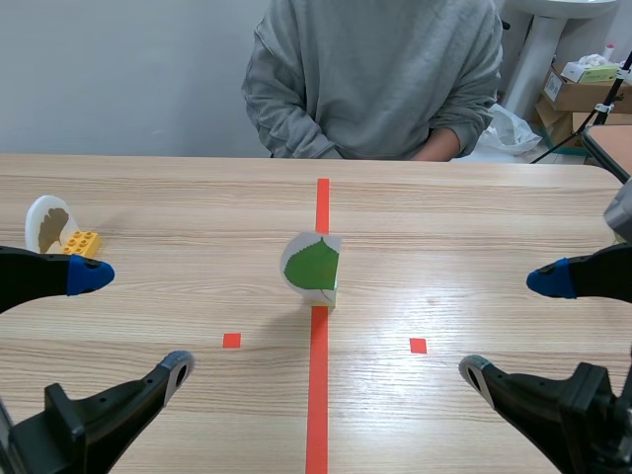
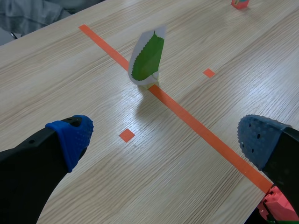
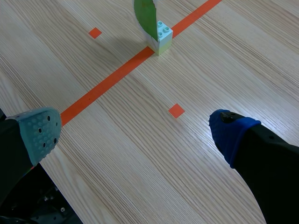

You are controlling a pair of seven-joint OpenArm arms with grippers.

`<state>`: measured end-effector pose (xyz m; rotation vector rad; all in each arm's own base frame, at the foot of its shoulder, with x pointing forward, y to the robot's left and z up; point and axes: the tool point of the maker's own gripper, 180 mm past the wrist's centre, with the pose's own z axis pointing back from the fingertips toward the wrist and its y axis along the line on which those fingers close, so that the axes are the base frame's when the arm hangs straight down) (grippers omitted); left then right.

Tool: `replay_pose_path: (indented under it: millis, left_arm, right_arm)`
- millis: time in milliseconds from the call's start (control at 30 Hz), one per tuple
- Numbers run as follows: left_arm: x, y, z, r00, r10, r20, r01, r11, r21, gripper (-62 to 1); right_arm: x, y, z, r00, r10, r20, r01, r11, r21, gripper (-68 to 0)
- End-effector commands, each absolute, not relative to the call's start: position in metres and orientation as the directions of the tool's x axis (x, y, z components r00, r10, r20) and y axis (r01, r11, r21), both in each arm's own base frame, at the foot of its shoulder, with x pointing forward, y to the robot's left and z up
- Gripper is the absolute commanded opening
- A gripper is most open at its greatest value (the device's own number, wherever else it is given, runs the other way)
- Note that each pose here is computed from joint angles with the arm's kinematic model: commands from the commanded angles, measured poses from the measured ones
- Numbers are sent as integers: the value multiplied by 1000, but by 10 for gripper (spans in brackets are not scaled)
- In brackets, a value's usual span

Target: Do the leaf sorting experiment

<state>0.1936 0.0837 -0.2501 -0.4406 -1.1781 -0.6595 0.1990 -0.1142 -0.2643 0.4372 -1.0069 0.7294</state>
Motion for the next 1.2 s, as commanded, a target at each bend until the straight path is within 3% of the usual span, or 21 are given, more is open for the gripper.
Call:
replay_pose_path:
  millis: [0, 833, 1167]
  left_arm:
    - [195, 80, -241, 209, -216, 954, 680, 733, 17, 14]
    - [196, 80, -241, 207, -218, 954, 680, 733, 21, 14]
    - [224, 93, -246, 177, -277, 944, 669, 738, 91, 14]
  right_arm:
    - [203, -116, -257, 310, 343, 887, -730, 683, -9, -8]
    - [203, -116, -257, 310, 343, 887, -730, 683, -9, -8]
    - [203, -116, -257, 310, 343, 887, -730, 683, -9, -8]
